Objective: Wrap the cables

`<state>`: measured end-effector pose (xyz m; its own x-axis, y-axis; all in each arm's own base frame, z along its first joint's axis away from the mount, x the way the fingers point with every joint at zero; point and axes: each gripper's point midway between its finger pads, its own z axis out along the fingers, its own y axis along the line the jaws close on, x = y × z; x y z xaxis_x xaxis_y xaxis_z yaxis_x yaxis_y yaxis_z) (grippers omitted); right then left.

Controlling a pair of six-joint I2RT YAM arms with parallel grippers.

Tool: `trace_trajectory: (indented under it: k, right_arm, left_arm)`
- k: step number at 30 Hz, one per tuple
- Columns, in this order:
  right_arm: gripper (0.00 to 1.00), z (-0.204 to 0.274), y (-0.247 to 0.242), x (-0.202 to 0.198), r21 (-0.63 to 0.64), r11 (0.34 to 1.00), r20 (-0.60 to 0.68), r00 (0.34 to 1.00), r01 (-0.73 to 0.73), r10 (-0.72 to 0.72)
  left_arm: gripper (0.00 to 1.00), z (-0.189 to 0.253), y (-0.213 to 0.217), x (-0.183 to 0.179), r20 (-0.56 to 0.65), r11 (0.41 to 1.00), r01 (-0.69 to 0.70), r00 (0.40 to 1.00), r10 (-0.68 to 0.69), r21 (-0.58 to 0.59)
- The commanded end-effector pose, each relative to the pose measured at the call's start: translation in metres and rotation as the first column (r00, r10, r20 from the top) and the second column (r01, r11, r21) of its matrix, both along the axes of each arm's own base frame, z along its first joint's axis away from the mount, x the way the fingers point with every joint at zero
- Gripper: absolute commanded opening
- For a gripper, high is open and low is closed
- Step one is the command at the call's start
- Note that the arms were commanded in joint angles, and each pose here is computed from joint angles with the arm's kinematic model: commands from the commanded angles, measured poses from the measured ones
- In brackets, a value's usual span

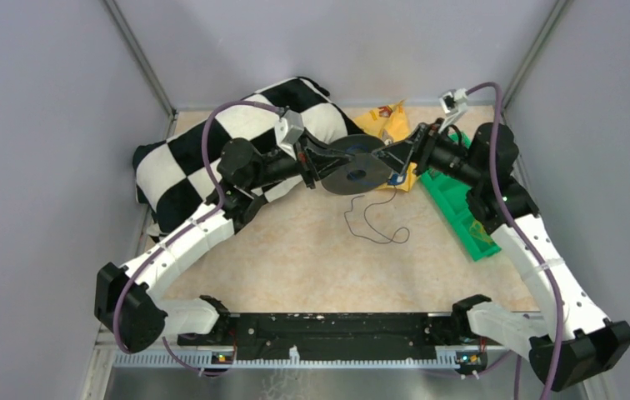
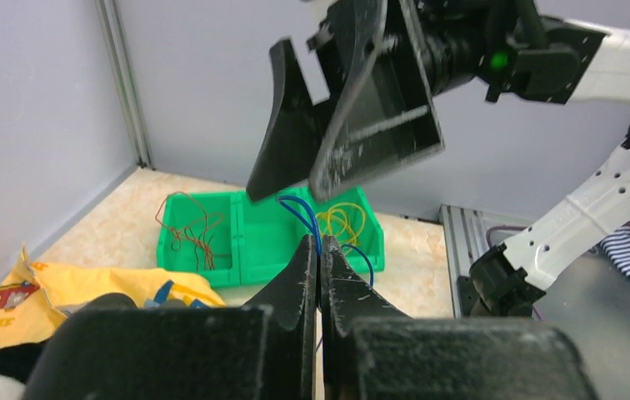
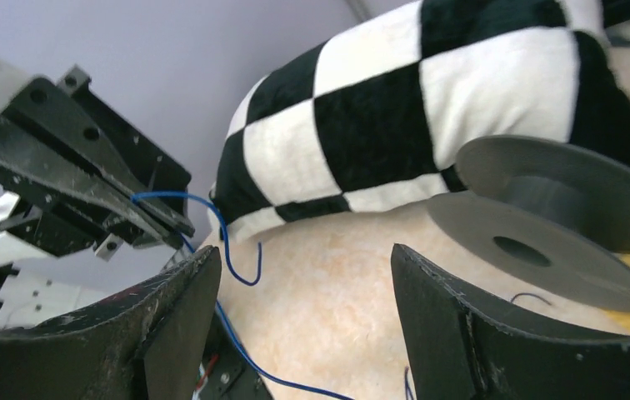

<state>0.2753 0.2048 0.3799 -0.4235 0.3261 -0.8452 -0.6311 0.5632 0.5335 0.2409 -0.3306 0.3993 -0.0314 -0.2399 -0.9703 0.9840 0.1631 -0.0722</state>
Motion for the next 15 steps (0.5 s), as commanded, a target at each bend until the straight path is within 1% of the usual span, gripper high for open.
trace_trajectory:
  k: [1, 4, 9, 12, 15]
  right_arm:
    - [0.74, 0.018, 0.033, -0.017, -0.013, 0.985, 0.078, 0.982, -0.17, 0.171]
    - [0.71, 0.008, 0.04, -0.02, -0.019, 0.978, 0.053, 0.977, -0.207, 0.207]
    - [0.61, 0.003, 0.045, -0.021, 0.013, 0.976, 0.042, 0.975, -0.218, 0.217]
    - [0.52, 0.002, 0.046, -0.018, 0.036, 0.979, 0.036, 0.979, -0.201, 0.2]
    - [0.41, 0.007, 0.047, -0.012, 0.071, 0.982, 0.054, 0.983, -0.176, 0.173]
  left_arm:
    - [0.0, 0.032, 0.003, -0.001, 0.074, 0.994, -0.015, 0.997, 0.023, -0.107]
    - [0.0, 0.033, 0.003, 0.004, 0.068, 0.993, -0.035, 0.997, 0.043, -0.116]
    - [0.0, 0.031, -0.001, 0.005, 0.063, 0.995, -0.015, 0.998, 0.021, -0.099]
    - [0.0, 0.032, -0.001, 0.003, 0.057, 0.995, -0.007, 0.998, 0.013, -0.101]
    - [0.0, 0.032, 0.0, 0.008, 0.039, 0.994, -0.032, 0.999, 0.036, -0.101]
